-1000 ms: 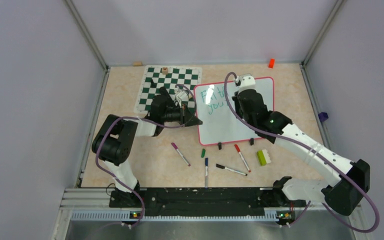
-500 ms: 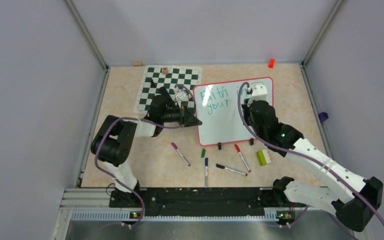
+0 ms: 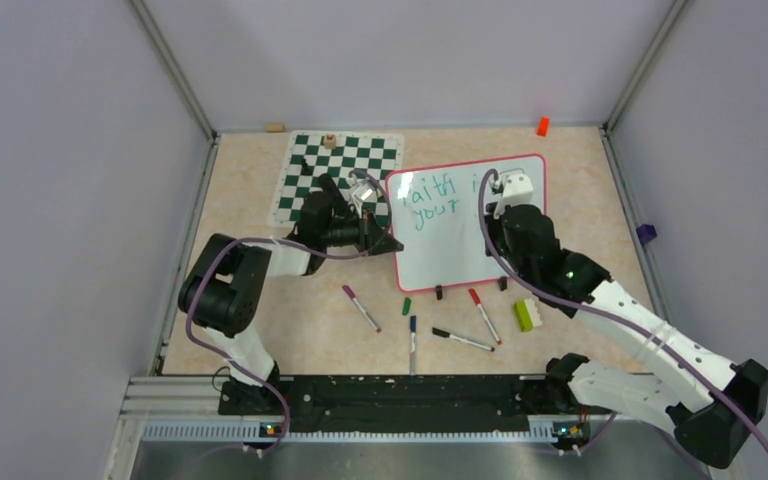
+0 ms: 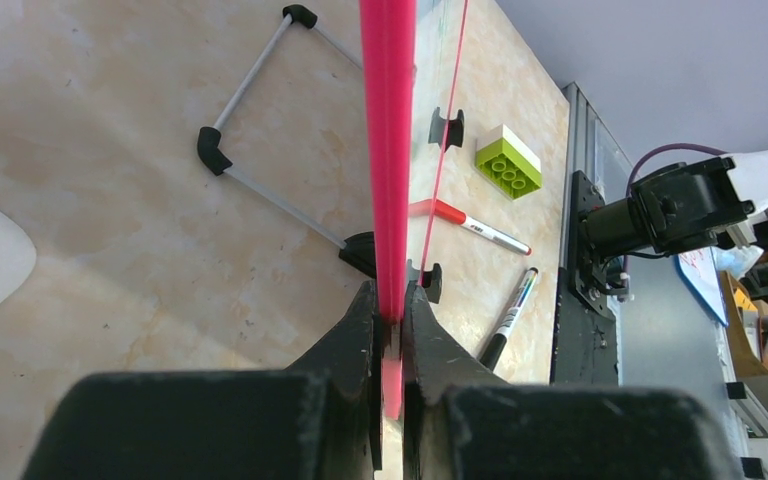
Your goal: Write a sentence on the whiteboard
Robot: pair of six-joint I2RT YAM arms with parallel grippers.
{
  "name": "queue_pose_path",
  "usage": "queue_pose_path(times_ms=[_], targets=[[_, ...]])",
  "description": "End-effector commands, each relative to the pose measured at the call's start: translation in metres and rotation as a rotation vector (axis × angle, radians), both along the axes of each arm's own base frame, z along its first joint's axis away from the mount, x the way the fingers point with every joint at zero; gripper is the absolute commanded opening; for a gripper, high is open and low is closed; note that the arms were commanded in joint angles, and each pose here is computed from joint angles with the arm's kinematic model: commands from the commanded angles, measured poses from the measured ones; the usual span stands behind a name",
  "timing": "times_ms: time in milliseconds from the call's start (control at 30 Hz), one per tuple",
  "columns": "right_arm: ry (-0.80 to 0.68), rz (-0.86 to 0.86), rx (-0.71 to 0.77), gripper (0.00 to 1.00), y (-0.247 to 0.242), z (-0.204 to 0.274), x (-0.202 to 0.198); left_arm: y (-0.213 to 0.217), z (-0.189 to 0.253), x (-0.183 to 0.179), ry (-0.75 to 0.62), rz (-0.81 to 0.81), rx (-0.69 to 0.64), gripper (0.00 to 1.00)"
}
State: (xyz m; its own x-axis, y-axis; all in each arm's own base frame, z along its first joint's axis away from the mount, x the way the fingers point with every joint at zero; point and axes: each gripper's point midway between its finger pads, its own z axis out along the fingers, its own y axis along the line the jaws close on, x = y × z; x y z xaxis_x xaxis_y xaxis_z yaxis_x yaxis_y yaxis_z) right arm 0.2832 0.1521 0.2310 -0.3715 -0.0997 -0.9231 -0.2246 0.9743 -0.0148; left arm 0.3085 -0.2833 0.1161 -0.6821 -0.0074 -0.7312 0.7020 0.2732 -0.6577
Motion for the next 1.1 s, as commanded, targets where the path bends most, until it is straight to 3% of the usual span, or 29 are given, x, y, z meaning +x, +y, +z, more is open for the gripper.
queue_pose_path(times_ms=[0, 233, 1067], targets=[[0.002, 0.028, 0.028, 0.00, 0.006, 0.013, 0.000, 0.006, -0.010, -0.008, 0.010, 0.006, 0.025, 0.00], [0.061, 0.087, 0.024, 0.00, 0.020, 0.000, -0.001, 0.004, -0.006, -0.012, 0.009, -0.007, 0.000, 0.00], [0.036, 0.028, 0.092, 0.00, 0.031, 0.015, 0.018, -0.005, -0.002, -0.012, 0.056, -0.048, -0.090, 0.00]])
